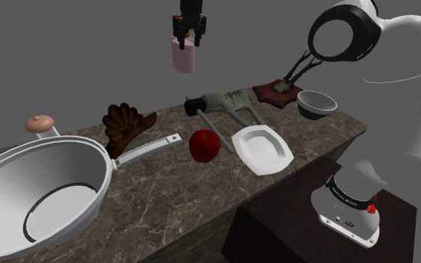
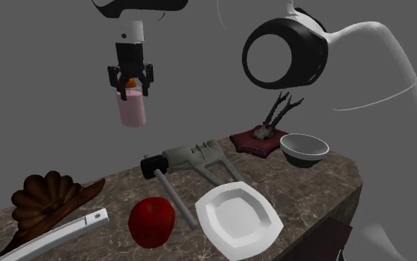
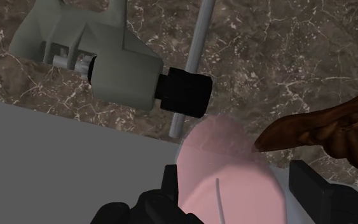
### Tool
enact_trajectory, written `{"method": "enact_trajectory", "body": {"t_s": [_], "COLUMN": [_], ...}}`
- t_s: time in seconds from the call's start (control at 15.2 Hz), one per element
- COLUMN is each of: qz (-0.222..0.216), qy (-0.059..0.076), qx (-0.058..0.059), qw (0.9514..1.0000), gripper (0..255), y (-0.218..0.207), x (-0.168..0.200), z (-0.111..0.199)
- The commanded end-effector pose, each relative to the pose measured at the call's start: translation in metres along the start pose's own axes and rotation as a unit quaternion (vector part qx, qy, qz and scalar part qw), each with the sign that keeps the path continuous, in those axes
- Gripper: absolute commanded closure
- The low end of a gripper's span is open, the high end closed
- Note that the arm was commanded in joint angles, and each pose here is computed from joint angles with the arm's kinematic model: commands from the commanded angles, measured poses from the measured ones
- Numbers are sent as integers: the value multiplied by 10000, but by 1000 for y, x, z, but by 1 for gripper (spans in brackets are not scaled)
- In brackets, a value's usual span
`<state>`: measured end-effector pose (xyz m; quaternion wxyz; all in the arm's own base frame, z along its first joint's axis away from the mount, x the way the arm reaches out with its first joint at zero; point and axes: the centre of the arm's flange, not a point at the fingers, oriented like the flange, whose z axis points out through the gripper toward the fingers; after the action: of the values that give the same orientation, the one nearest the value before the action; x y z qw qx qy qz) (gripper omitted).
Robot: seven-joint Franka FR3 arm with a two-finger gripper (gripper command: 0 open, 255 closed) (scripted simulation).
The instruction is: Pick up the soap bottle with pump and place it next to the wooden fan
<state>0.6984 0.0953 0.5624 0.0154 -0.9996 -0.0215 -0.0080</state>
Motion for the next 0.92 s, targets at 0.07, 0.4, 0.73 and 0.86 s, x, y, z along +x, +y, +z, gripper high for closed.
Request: {"method": "enact_trajectory", "body": {"t_s": [0.07,0.4,0.73,0.86], "qz": [6,6,6,6], "qy": [4,4,4,4], "qx": [1,1,1,1], "qw": [10000,10000,10000,10000], "gripper": [255,255,255,255], "y": [-41,-58,-57,-56], "x": [12,18,17,17], "z": [8,26,53,63]}}
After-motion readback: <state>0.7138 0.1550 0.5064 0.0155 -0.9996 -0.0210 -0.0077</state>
